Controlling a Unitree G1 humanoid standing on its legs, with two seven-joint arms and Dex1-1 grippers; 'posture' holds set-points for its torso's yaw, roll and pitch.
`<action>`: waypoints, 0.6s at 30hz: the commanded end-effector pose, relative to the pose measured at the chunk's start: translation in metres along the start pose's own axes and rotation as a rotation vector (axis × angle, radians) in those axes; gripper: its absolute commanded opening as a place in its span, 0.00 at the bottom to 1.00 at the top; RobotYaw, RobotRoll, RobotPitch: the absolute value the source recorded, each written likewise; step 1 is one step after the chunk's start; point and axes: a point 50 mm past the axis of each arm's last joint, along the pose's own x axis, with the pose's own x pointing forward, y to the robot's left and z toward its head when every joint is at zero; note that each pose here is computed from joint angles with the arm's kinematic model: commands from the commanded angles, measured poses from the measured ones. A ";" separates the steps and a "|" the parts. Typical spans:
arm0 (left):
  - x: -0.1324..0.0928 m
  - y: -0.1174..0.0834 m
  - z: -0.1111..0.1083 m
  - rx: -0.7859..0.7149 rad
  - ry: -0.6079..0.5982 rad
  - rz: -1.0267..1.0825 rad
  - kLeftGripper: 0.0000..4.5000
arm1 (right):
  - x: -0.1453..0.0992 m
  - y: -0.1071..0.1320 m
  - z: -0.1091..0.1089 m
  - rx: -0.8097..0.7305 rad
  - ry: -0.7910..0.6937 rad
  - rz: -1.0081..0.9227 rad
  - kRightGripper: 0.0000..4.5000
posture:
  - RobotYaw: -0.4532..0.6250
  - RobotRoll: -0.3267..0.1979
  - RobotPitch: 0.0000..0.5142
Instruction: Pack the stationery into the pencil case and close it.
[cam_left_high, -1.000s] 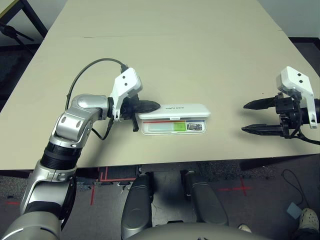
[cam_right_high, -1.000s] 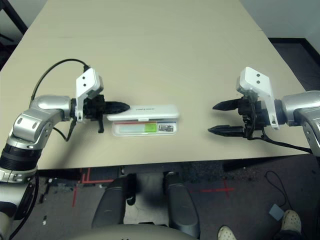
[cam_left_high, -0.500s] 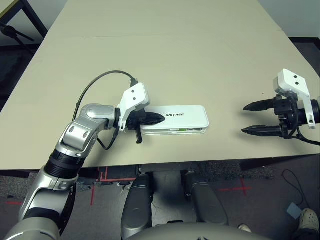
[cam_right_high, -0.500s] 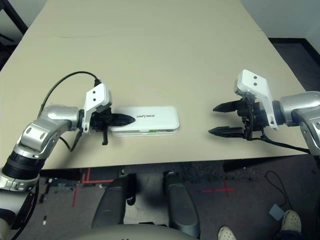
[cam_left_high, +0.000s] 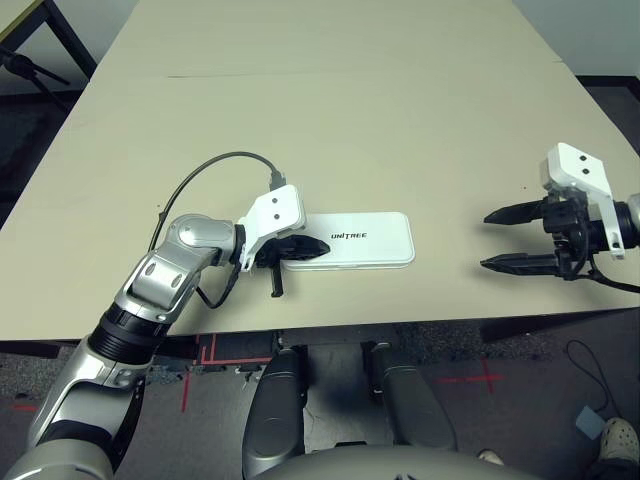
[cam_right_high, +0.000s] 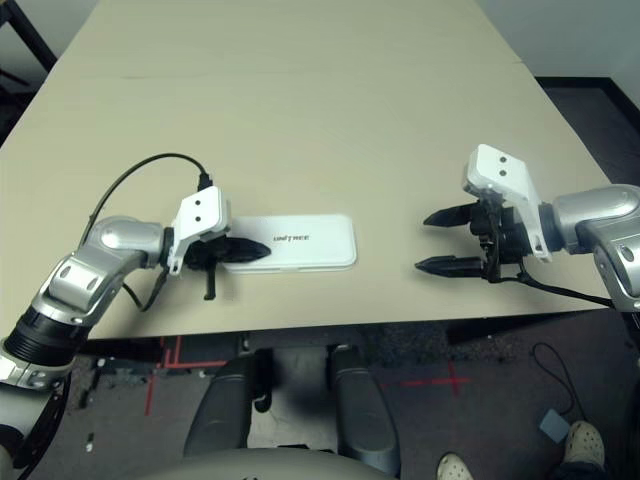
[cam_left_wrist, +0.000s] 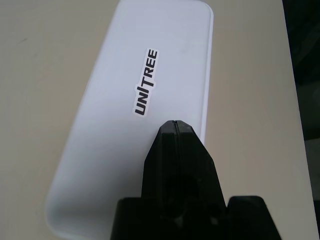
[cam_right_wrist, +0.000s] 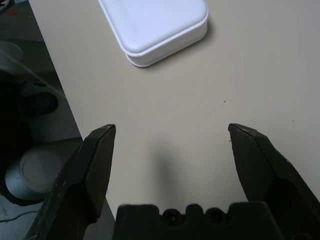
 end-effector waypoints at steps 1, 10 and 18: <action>0.000 -0.002 -0.015 -0.056 0.037 0.029 0.00 | 0.003 -0.001 0.002 -0.018 -0.019 -0.010 1.00 | 0.39 0.62 0.39; -0.045 0.019 0.004 -0.085 -0.168 0.300 0.66 | 0.008 -0.014 0.009 -0.017 -0.192 -0.137 1.00 | 0.40 0.62 0.39; -0.100 0.045 -0.008 -0.196 -0.347 0.740 0.99 | 0.013 -0.058 0.010 0.045 -0.411 -0.554 1.00 | 0.42 0.62 0.38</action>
